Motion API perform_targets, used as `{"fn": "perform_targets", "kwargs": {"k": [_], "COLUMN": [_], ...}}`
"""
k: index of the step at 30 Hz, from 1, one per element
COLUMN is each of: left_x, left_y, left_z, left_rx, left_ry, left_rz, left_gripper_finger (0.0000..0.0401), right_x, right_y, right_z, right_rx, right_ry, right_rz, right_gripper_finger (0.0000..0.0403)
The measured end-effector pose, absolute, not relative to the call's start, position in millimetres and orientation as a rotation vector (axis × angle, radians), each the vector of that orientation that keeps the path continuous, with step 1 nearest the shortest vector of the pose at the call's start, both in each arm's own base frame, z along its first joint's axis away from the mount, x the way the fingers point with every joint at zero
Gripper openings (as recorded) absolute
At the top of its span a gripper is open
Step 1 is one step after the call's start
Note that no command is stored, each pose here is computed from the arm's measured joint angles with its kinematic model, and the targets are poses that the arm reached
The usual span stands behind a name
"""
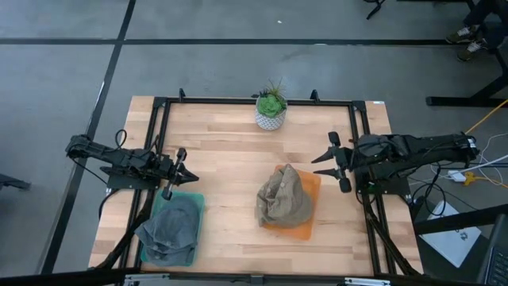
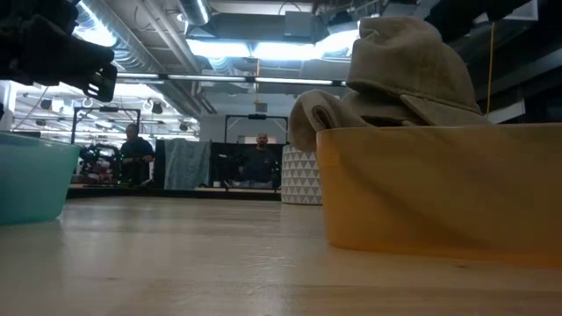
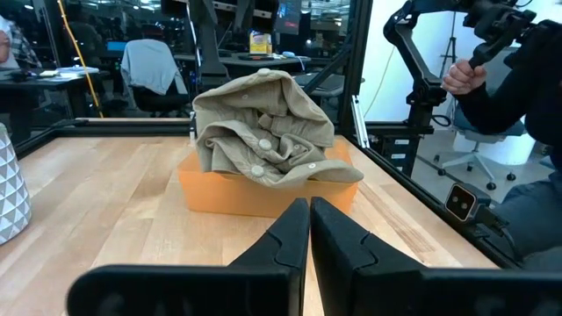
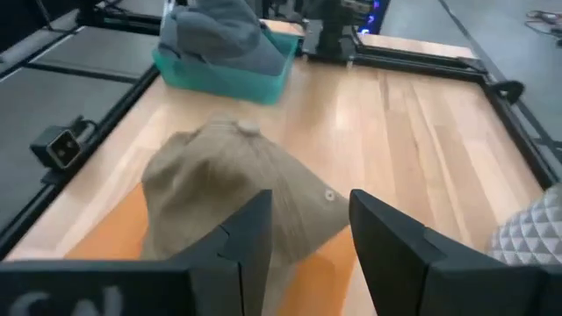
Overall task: Pick & Place hat
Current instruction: Return to Home Position
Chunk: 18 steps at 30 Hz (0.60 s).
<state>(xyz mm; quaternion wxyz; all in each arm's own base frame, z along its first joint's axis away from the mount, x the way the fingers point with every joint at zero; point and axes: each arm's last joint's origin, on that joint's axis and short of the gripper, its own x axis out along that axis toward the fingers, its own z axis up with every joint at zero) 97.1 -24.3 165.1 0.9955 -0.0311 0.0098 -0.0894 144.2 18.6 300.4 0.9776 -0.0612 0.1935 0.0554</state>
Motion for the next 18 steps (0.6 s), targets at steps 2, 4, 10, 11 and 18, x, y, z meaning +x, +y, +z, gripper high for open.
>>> {"fn": "perform_targets", "kwargs": {"k": [2,4,10,11,18], "left_x": [97,97,97,97,97], "left_y": [-24,-24,-24,-24,-24], "left_z": [165,165,165,165,165], "left_rx": [-0.062,-0.062,-0.062,-0.062,-0.062], "left_ry": [0.02,0.02,0.02,0.02,0.02], "left_rz": [-0.179,-0.179,-0.179,-0.179,-0.179], "left_gripper_finger": [0.0012,0.001,0.0007,0.0007,0.0012], "right_x": [144,144,146,147,144], "right_y": [18,18,18,18,18], "right_z": [301,301,299,298,288], "right_rx": [-0.121,-0.12,-0.086,-0.074,-0.005], "right_ry": [0.388,0.385,0.406,0.413,0.295], "right_rz": [0.096,0.093,0.085,0.083,0.074], "right_gripper_finger": [0.0152,0.0152,0.0152,0.0152,0.0152]}}
